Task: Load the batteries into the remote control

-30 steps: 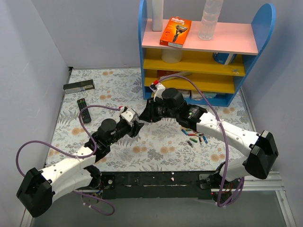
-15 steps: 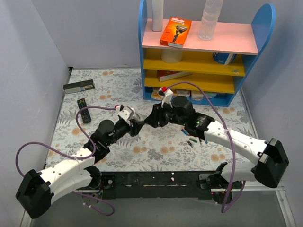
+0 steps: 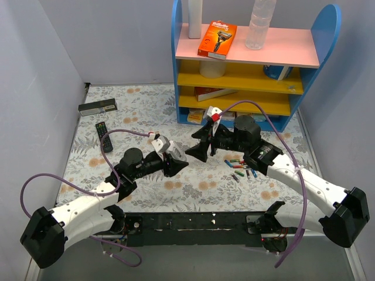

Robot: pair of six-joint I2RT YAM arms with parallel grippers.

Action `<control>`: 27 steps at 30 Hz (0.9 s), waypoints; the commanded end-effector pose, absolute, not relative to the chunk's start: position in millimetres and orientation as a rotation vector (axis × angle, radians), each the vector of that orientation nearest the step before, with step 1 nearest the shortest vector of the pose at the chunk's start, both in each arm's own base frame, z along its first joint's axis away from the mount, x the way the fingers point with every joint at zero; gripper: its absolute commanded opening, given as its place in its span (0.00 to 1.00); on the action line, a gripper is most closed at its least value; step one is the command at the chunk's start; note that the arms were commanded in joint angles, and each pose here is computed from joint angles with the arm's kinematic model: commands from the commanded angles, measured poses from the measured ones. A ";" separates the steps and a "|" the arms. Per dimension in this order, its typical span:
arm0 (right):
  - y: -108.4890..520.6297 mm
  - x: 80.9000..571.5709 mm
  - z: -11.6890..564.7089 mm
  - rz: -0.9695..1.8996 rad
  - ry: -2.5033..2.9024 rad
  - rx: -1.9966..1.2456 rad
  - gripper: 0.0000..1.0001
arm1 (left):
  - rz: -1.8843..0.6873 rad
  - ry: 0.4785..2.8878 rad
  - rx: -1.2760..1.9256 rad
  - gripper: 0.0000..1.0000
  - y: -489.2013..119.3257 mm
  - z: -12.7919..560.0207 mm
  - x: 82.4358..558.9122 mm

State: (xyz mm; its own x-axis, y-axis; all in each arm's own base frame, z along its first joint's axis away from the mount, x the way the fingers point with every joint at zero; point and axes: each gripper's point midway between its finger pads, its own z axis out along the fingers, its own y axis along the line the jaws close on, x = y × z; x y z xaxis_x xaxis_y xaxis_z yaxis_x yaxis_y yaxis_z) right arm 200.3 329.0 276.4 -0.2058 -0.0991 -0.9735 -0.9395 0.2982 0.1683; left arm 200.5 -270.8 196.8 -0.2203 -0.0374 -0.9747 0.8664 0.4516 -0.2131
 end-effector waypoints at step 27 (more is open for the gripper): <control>298.7 180.1 233.6 0.982 1.386 -1.083 0.81 | -1.251 1.525 0.324 0.06 -273.4 239.5 211.3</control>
State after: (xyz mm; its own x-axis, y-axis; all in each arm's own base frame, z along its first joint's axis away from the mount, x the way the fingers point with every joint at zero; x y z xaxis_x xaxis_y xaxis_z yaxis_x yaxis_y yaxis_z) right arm 171.3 302.3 223.1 -0.1316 -0.1626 -0.9779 -0.9735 0.2072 0.0965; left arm 211.0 -275.2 202.4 -0.4048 -0.2640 -0.8755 0.7433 0.4627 -0.4832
